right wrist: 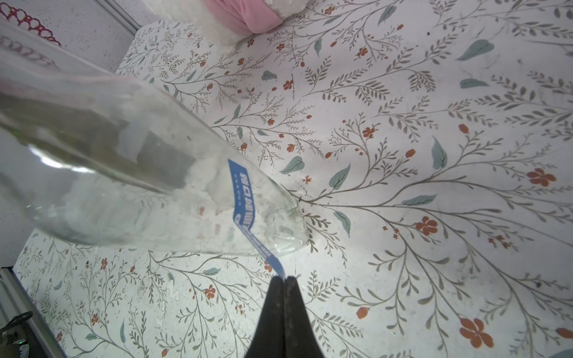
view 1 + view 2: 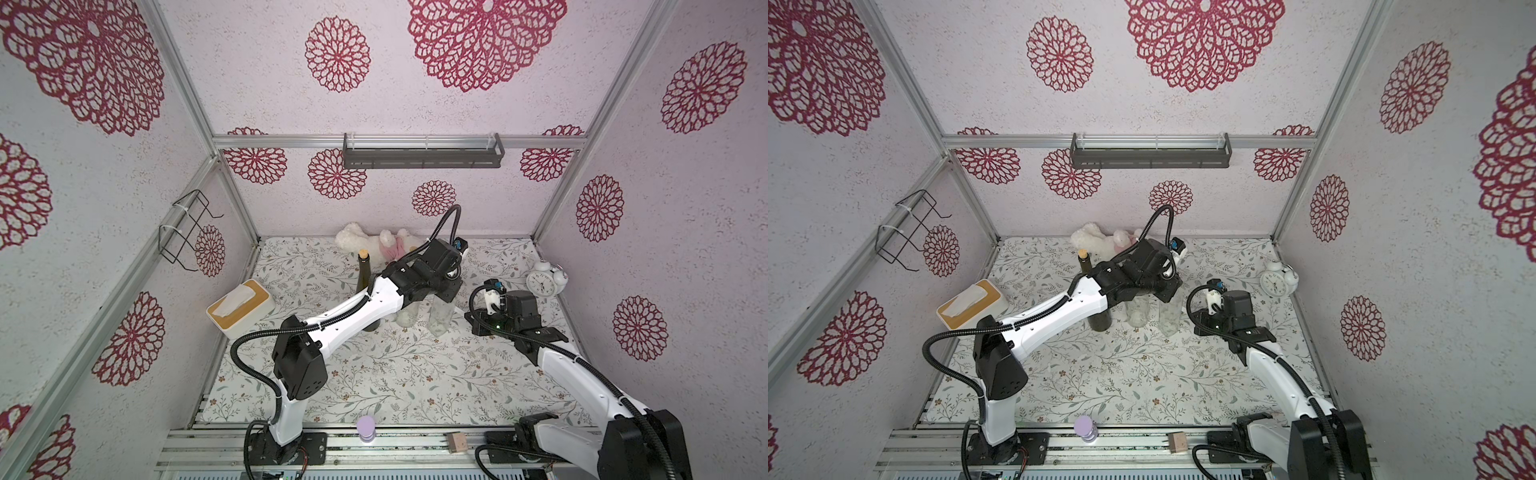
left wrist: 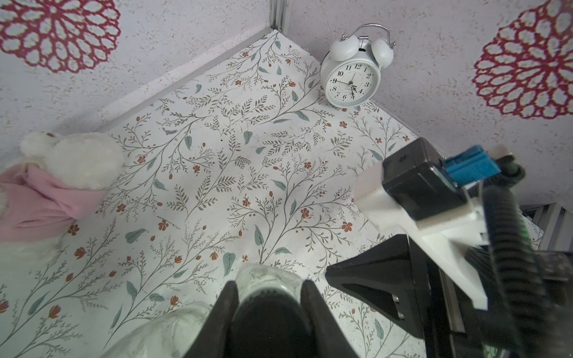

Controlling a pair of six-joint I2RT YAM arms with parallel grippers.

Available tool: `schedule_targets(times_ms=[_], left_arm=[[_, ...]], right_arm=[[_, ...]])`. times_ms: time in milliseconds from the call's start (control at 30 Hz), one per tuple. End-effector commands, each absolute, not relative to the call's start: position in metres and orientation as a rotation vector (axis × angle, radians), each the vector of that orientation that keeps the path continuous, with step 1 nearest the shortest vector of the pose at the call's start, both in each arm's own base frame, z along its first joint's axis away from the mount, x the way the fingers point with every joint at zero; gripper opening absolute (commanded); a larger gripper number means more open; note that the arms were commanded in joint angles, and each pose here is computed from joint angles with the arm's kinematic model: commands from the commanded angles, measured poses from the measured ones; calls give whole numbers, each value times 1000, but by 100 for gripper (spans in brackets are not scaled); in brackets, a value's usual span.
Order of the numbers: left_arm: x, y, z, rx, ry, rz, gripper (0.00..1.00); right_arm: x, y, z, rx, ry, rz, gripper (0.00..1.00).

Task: Remove the label from the bottle
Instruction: Tear open the label from the bottle.

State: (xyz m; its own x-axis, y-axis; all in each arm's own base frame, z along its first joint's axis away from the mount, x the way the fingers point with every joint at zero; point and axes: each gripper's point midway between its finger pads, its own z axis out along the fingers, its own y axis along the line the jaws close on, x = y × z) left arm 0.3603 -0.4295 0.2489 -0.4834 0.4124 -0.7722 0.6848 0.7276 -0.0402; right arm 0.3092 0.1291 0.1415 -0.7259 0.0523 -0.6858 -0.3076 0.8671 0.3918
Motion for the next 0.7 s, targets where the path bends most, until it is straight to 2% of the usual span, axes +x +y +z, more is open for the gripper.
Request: schedule_targets(times_ms=[0, 667], left_arm=[[353, -413, 224, 874, 2231, -359, 0], [350, -420, 228, 909, 2215, -396, 0]], right_arm=[[318, 113, 146, -146, 2313, 545, 0], [366, 107, 138, -128, 2342, 560, 0]])
